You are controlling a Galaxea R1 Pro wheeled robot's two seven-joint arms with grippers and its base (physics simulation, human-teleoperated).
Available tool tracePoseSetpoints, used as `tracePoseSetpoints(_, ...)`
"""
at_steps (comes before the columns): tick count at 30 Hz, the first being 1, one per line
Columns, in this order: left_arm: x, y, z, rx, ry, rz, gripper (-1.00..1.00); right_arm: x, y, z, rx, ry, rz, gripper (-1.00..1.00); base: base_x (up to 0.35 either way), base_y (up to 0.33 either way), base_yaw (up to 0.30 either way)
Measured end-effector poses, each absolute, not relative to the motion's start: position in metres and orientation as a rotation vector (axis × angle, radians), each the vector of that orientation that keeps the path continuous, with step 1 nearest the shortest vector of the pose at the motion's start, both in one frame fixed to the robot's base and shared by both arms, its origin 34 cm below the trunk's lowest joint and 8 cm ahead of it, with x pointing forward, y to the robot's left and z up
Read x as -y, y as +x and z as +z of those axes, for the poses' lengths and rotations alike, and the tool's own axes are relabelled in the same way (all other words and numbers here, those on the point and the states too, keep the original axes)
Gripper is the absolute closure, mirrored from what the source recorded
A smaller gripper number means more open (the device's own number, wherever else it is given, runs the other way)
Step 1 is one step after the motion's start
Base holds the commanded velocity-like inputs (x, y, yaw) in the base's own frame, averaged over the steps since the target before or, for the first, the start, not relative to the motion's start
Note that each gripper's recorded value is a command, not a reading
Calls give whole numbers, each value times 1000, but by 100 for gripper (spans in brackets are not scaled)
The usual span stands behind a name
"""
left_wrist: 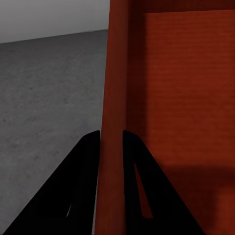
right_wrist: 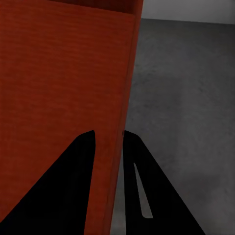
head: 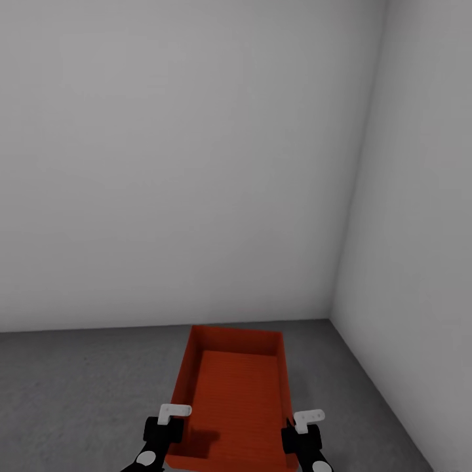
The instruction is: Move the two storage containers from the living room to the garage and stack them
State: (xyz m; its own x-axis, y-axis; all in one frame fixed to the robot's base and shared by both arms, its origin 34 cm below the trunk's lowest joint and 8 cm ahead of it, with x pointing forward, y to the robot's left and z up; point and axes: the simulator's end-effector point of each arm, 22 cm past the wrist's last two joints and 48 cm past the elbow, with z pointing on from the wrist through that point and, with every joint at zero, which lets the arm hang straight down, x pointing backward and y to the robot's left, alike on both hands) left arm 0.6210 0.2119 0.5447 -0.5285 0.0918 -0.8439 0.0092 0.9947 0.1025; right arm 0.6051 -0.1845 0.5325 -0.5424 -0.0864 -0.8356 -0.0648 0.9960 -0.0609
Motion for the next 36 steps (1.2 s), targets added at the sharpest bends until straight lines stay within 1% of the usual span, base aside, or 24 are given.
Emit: tracePoseSetpoints(36,-212,609,471,-2126,70,104,100,185,593,459,-2145,-106,-28,100,0,0,0)
